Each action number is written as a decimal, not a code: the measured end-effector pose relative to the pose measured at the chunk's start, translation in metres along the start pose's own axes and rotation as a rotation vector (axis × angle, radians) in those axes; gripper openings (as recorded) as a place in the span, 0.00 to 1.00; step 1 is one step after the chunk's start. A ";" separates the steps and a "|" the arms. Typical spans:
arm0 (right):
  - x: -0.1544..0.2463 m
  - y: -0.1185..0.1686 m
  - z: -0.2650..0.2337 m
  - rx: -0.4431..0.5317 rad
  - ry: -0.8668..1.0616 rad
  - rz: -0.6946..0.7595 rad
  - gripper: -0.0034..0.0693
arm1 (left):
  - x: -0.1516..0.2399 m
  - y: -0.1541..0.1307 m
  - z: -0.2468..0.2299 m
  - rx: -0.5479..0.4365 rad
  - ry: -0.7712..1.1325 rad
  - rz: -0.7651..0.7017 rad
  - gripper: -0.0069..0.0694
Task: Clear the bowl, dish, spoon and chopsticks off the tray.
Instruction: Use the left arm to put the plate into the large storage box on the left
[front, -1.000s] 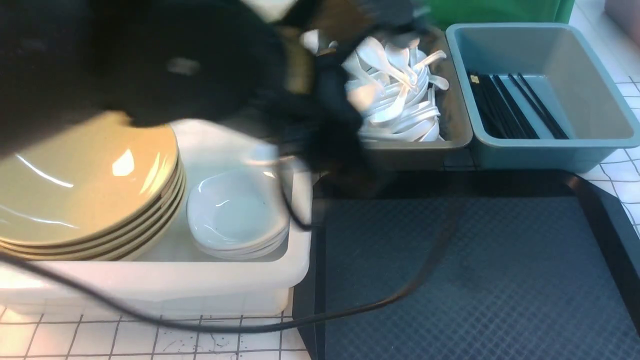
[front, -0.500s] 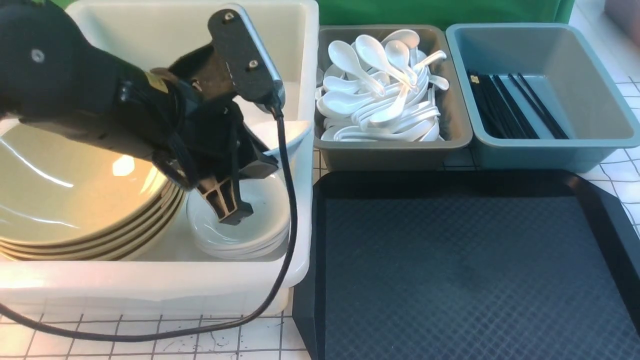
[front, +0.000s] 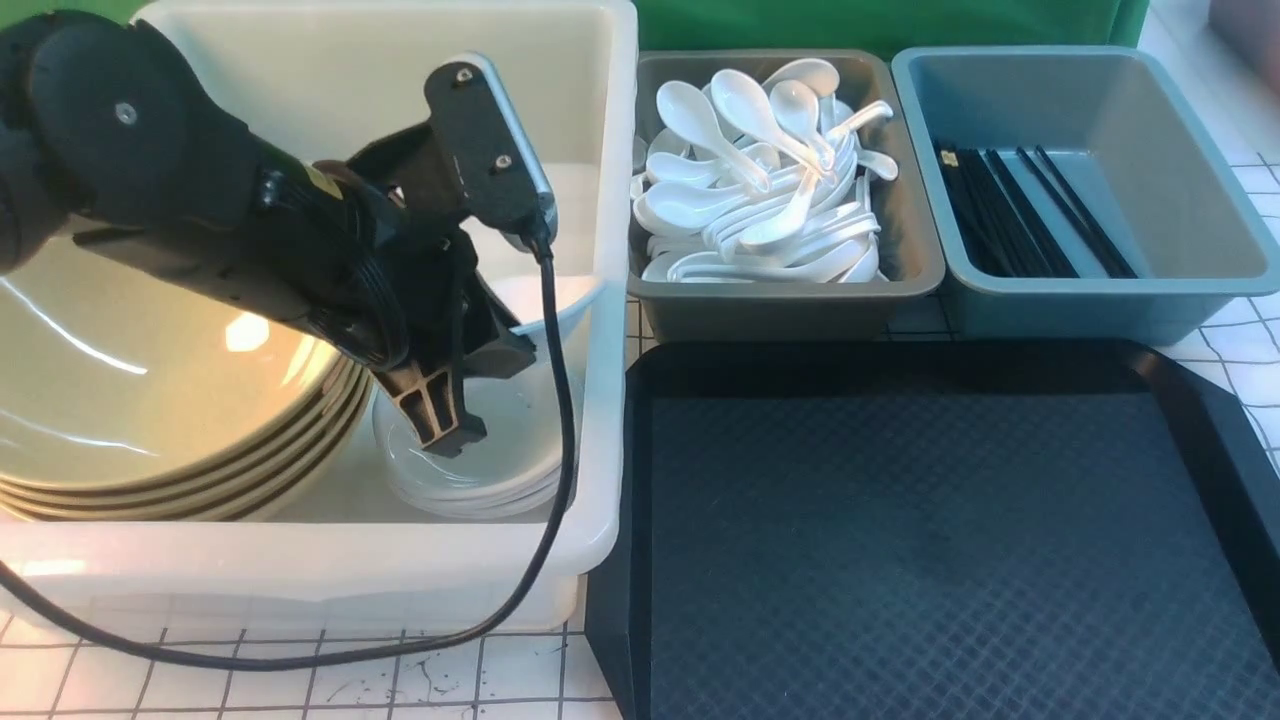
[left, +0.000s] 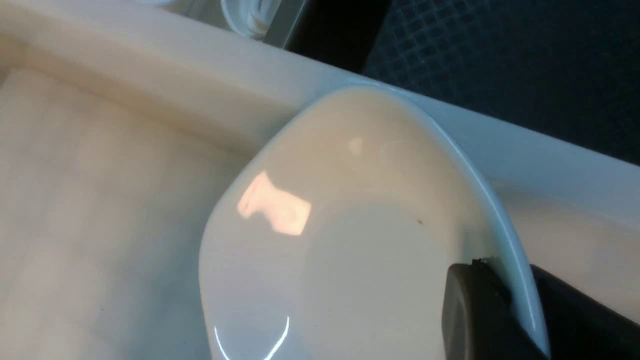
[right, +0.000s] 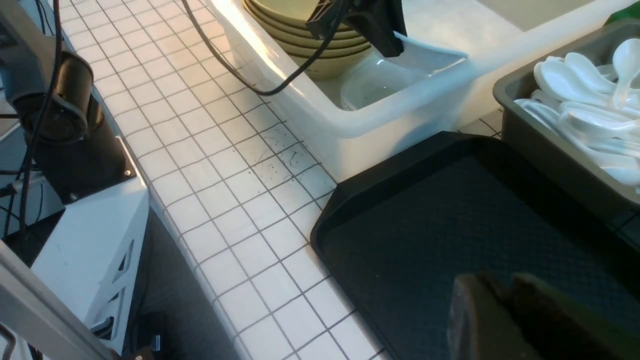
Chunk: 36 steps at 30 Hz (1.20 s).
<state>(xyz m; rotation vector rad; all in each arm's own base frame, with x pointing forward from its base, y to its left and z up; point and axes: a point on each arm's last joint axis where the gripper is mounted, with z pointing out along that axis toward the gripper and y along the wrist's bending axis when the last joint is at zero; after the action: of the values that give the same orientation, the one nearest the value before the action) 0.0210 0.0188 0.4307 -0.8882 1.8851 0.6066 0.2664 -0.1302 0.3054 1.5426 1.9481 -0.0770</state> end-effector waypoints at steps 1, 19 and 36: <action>-0.001 0.000 0.000 -0.002 -0.014 0.001 0.17 | 0.000 0.000 0.000 -0.001 0.004 -0.003 0.11; -0.021 -0.001 -0.002 0.016 -0.229 -0.024 0.17 | 0.025 -0.011 0.023 -0.056 0.063 0.054 0.11; -0.021 -0.001 -0.002 0.017 -0.229 -0.026 0.17 | 0.023 -0.011 0.034 -0.031 0.013 0.179 0.11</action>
<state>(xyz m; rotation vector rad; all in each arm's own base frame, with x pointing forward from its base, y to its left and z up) 0.0270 0.0232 0.4502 -0.7957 1.6683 0.6470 0.2693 -0.1284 0.2636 1.6933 1.8039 0.0391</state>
